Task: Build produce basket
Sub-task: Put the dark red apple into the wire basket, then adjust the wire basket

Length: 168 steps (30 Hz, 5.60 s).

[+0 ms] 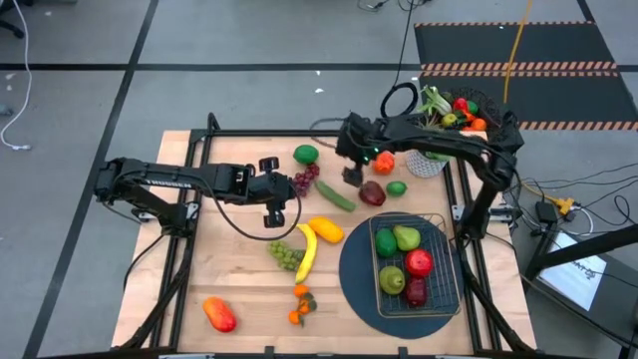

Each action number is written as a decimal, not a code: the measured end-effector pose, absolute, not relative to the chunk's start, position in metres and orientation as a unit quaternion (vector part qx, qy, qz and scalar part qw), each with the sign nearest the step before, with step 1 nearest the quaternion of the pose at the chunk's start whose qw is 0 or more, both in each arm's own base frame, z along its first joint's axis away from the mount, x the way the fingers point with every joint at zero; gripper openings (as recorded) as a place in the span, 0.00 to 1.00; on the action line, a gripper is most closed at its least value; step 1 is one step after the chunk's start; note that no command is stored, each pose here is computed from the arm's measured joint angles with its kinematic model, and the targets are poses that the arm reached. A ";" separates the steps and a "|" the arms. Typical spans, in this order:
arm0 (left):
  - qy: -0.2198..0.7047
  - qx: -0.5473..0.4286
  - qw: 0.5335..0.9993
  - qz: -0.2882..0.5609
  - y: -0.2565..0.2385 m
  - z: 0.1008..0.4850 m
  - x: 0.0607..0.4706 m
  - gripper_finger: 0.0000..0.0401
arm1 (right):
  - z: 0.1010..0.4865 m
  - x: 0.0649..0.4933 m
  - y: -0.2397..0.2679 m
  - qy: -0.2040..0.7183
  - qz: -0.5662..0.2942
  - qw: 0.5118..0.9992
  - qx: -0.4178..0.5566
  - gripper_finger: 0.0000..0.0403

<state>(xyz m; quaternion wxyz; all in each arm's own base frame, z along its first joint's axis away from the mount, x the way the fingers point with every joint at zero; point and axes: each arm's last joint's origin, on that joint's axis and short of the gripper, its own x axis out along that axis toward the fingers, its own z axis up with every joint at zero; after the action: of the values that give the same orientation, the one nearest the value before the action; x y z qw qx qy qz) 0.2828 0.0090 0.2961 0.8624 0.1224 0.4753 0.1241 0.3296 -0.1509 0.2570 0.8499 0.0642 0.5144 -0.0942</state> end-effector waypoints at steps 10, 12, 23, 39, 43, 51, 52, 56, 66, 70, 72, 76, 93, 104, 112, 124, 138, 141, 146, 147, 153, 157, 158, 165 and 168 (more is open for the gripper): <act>0.475 0.123 0.862 0.124 0.009 0.296 0.283 0.32 | 0.263 0.296 -0.083 0.574 -0.139 0.805 0.050 0.79; 0.473 0.123 0.864 0.124 0.009 0.296 0.283 0.32 | 0.254 0.295 -0.078 0.572 -0.144 0.805 0.062 0.79; 0.472 0.120 0.865 0.126 0.009 0.297 0.283 0.32 | 0.218 0.288 -0.074 0.569 -0.202 0.785 0.139 0.92; 0.470 0.119 0.865 0.126 0.009 0.297 0.284 0.32 | 0.198 0.296 -0.075 0.583 -0.243 0.762 0.139 0.94; 0.470 0.118 0.865 0.127 0.009 0.297 0.284 0.32 | 0.189 0.299 -0.076 0.596 -0.242 0.753 0.140 0.93; 0.470 0.118 0.866 0.127 0.009 0.297 0.284 0.32 | 0.185 0.301 -0.076 0.601 -0.240 0.750 0.135 0.84; 0.470 0.118 0.865 0.127 0.009 0.297 0.284 0.32 | 0.185 0.301 -0.076 0.601 -0.240 0.750 0.134 0.82; 0.470 0.117 0.866 0.127 0.009 0.297 0.284 0.32 | 0.185 0.301 -0.076 0.602 -0.238 0.750 0.133 0.80; 0.469 0.113 0.866 0.130 0.009 0.297 0.284 0.32 | 0.213 0.292 -0.066 0.572 -0.189 0.781 0.166 0.80; 0.469 0.113 0.866 0.129 0.009 0.297 0.284 0.32 | 0.238 0.281 -0.057 0.541 -0.177 0.807 0.158 0.80; 0.469 0.114 0.866 0.129 0.009 0.297 0.284 0.32 | 0.250 0.274 -0.053 0.527 -0.175 0.817 0.155 0.80; 0.469 0.114 0.866 0.129 0.009 0.297 0.284 0.32 | 0.274 0.255 -0.045 0.500 -0.176 0.832 0.164 0.80; 0.466 0.109 0.868 0.132 0.009 0.297 0.284 0.32 | 0.321 0.167 0.000 0.485 -0.230 0.810 0.234 0.80; 0.465 0.106 0.870 0.126 0.002 0.297 0.284 0.32 | 0.317 0.153 0.040 0.486 -0.237 0.803 0.249 0.80; 0.463 0.106 0.873 0.108 -0.014 0.297 0.283 0.32 | 0.273 0.142 0.061 0.520 -0.267 0.767 0.263 0.80; 0.456 0.109 0.879 0.080 -0.039 0.297 0.281 0.32 | 0.242 0.140 0.063 0.517 -0.290 0.760 0.265 0.82; 0.456 0.105 0.880 0.080 -0.041 0.297 0.280 0.32 | 0.263 0.136 0.057 0.452 -0.249 0.813 0.268 0.88; 0.458 0.099 0.880 0.080 -0.044 0.296 0.279 0.32 | 0.268 0.135 0.056 0.426 -0.233 0.834 0.262 0.88; 0.462 0.097 0.878 0.073 -0.051 0.295 0.277 0.32 | 0.281 0.139 0.056 0.356 -0.193 0.882 0.241 0.88; 0.462 0.096 0.879 0.072 -0.052 0.295 0.277 0.32 | 0.285 0.141 0.057 0.341 -0.179 0.892 0.237 0.88; 0.458 0.091 0.881 0.072 -0.055 0.296 0.276 0.32 | 0.312 0.154 0.063 0.217 -0.087 0.957 0.174 0.88; 0.440 0.084 0.891 0.078 -0.053 0.298 0.280 0.32 | 0.327 0.162 0.067 0.148 -0.047 0.981 0.119 0.88; 0.433 0.082 0.894 0.079 -0.053 0.299 0.281 0.32 | 0.328 0.164 0.068 0.143 -0.045 0.982 0.113 0.87; 0.408 0.100 0.905 0.067 -0.055 0.302 0.286 0.32 | 0.313 0.169 0.070 0.197 -0.070 0.972 0.109 0.84; 0.408 0.107 0.904 0.064 -0.055 0.302 0.286 0.32 | 0.305 0.169 0.071 0.235 -0.071 0.962 0.120 0.84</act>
<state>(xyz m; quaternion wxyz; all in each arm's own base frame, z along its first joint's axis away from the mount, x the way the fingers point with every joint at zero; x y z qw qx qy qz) 0.2860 -0.0546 0.3025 0.9042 0.1073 0.4085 0.0636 0.1688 0.0706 0.3049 0.9620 0.1198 0.2351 -0.0705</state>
